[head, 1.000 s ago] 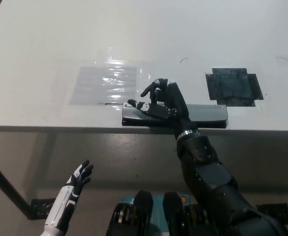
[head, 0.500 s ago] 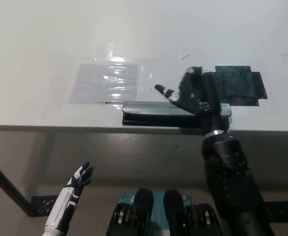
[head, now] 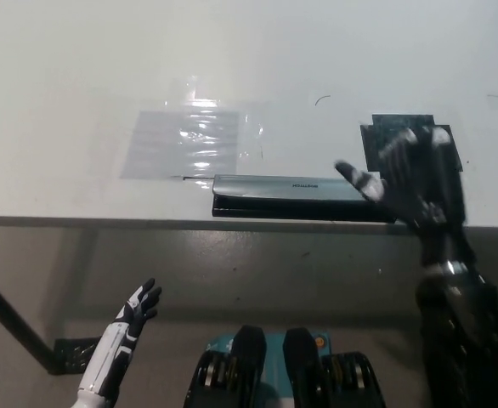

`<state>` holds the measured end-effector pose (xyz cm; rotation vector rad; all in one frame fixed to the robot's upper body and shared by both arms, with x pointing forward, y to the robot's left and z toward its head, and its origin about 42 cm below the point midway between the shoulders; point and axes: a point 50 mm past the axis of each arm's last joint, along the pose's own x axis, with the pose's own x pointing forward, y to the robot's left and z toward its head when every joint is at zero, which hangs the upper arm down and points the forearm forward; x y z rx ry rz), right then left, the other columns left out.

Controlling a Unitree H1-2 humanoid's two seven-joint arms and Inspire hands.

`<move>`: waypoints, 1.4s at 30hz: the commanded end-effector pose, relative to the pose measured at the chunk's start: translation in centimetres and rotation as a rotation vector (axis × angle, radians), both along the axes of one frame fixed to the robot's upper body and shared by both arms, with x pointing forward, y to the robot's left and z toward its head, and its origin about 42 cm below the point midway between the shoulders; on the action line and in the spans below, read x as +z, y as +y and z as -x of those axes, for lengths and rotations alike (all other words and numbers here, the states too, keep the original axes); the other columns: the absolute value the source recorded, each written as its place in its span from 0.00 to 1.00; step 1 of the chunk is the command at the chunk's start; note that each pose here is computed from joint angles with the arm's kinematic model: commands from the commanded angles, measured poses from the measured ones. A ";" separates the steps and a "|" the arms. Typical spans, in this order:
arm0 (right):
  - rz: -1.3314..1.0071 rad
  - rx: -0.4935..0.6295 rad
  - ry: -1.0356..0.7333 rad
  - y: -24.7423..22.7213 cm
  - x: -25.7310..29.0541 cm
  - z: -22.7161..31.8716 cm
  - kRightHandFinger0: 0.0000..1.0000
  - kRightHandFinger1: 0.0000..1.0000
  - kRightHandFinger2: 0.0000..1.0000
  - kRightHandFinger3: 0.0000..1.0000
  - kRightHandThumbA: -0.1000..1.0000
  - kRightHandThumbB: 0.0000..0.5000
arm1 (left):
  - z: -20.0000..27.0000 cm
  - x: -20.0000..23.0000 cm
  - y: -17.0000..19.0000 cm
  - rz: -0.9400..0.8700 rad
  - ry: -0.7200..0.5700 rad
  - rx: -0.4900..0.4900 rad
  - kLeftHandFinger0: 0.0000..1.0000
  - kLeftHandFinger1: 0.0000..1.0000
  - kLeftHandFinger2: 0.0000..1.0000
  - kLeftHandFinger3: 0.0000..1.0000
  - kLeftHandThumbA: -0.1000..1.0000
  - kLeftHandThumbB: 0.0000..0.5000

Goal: The paper pin puncher is placed at the center of the table and close to the robot and the robot uses its right fist to press on the paper pin puncher

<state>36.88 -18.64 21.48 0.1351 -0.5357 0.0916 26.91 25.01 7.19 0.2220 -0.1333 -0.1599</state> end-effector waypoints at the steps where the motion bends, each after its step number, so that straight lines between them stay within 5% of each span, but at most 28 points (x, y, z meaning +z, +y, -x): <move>1: 0.032 0.135 -0.187 -1.9 5.6 12.1 0.00 0.00 0.00 0.00 1.00 0.32 | -1.5 2.5 0.1 -0.022 -0.104 -0.036 1.00 1.00 1.00 1.00 1.00 0.48; 2: 0.037 0.091 -0.135 -2.1 4.4 11.9 0.00 0.00 0.00 0.00 1.00 0.33 | -1.6 2.4 0.1 -0.019 -0.105 -0.036 1.00 1.00 1.00 1.00 1.00 0.48; 3: 0.044 0.022 -0.082 -2.3 2.3 12.0 0.13 0.16 0.20 0.21 1.00 0.25 | -1.4 2.3 0.0 -0.015 -0.100 -0.036 1.00 1.00 1.00 1.00 1.00 0.49; 4: 0.040 0.012 -0.064 -2.5 1.4 12.0 0.16 0.14 0.16 0.22 1.00 0.25 | -1.4 2.2 0.0 -0.014 -0.099 -0.036 1.00 1.00 1.00 1.00 1.00 0.49; 5: 0.030 0.021 -0.023 -2.7 0.3 12.1 0.29 0.31 0.33 0.38 1.00 0.28 | -1.3 2.2 -0.1 -0.016 -0.098 -0.037 1.00 1.00 1.00 1.00 1.00 0.49; 6: 0.044 0.013 0.017 -2.9 -0.7 12.2 0.55 0.64 0.74 0.72 1.00 0.35 | -1.3 2.2 -0.1 -0.021 -0.097 -0.036 1.00 1.00 1.00 1.00 1.00 0.50; 7: 0.089 0.003 0.066 -3.2 -2.2 12.2 0.78 0.93 1.00 1.00 1.00 0.37 | -1.4 2.2 -0.1 -0.025 -0.097 -0.033 1.00 1.00 1.00 1.00 1.00 0.51; 8: 0.115 0.026 0.108 -3.4 -3.5 12.4 1.00 1.00 1.00 1.00 1.00 0.40 | -1.4 2.2 0.0 -0.023 -0.098 -0.032 1.00 1.00 1.00 1.00 1.00 0.51; 15: 0.141 0.028 0.287 -3.8 -10.1 13.5 1.00 1.00 1.00 1.00 1.00 0.44 | -1.4 2.2 0.0 -0.012 -0.094 -0.033 1.00 1.00 1.00 1.00 1.00 0.49; 20: 0.132 0.028 0.348 -3.3 -12.9 13.7 1.00 1.00 1.00 1.00 1.00 0.39 | -1.6 2.1 0.0 -0.008 -0.101 -0.036 1.00 1.00 1.00 1.00 1.00 0.51; 23: 0.124 0.044 0.380 -2.9 -13.6 13.6 1.00 1.00 1.00 1.00 1.00 0.51 | -1.6 2.2 0.0 -0.009 -0.102 -0.036 1.00 1.00 1.00 1.00 1.00 0.50; 28: 0.119 0.053 0.385 -2.6 -14.2 12.9 1.00 1.00 1.00 1.00 1.00 0.56 | -1.8 2.5 0.0 -0.011 -0.115 -0.042 1.00 1.00 1.00 1.00 1.00 0.47; 42: 0.134 0.053 0.393 -2.6 -14.6 12.5 1.00 1.00 1.00 1.00 1.00 0.55 | -1.7 2.3 0.1 -0.010 -0.108 -0.042 1.00 1.00 1.00 1.00 1.00 0.44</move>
